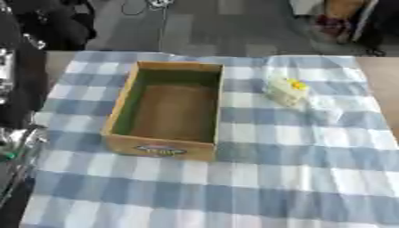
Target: Pick up objects on the table and place them in the box.
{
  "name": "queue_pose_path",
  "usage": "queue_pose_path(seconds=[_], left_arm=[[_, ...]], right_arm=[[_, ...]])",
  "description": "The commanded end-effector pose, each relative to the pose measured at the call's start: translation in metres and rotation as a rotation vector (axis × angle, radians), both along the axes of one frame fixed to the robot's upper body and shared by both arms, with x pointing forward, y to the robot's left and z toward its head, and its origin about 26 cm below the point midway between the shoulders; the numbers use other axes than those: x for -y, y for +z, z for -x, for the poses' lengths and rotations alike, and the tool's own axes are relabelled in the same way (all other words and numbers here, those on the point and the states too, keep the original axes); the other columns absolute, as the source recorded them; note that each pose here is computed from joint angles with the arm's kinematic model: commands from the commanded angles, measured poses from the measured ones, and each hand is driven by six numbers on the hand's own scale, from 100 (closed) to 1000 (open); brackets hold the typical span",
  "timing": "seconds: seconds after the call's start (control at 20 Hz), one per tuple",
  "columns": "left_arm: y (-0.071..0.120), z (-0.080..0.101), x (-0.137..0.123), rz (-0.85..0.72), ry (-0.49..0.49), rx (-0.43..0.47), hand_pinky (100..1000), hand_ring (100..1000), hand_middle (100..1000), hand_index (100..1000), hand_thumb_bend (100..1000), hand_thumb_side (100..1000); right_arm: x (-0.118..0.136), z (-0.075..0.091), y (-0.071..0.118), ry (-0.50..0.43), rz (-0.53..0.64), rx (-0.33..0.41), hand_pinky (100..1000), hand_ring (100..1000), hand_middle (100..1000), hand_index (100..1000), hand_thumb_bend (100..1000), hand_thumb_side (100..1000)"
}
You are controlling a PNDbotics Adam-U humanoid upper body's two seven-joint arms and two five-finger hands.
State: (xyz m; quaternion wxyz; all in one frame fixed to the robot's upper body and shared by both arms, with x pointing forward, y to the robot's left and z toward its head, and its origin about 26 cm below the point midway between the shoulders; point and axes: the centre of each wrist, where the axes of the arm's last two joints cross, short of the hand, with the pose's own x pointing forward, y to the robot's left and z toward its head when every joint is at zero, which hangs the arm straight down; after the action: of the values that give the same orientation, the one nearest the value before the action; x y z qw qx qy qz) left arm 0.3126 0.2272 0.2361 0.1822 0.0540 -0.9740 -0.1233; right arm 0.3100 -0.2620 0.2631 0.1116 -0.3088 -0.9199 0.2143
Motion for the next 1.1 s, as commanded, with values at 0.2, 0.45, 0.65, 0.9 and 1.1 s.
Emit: queue_pose_path(seconds=[0.2, 0.45, 0.65, 0.9, 1.1], left_arm=[[0.008, 0.004, -0.003, -0.006, 0.002, 0.034, 556, 431, 573, 708, 373, 829], [0.008, 0.004, -0.003, -0.006, 0.002, 0.033, 557, 432, 573, 708, 373, 829], [0.009, 0.004, -0.003, 0.002, 0.005, 0.034, 557, 433, 573, 708, 374, 826], [0.007, 0.004, -0.003, 0.0, 0.003, 0.026, 557, 432, 573, 708, 374, 826], [0.005, 0.004, -0.003, -0.011, -0.003, 0.014, 557, 431, 572, 709, 375, 827]], right_arm=[[0.002, 0.004, 0.006, -0.006, 0.007, 0.016, 574, 516, 548, 700, 100, 1000], [0.002, 0.004, 0.006, -0.008, 0.005, 0.01, 573, 514, 550, 709, 102, 1000], [0.003, 0.004, 0.004, -0.013, -0.002, -0.013, 568, 508, 558, 757, 136, 1000], [0.01, 0.006, 0.013, -0.089, 0.064, -0.071, 574, 519, 593, 786, 171, 1000], [0.016, 0.008, 0.026, -0.165, 0.133, -0.154, 577, 530, 666, 808, 222, 1000]])
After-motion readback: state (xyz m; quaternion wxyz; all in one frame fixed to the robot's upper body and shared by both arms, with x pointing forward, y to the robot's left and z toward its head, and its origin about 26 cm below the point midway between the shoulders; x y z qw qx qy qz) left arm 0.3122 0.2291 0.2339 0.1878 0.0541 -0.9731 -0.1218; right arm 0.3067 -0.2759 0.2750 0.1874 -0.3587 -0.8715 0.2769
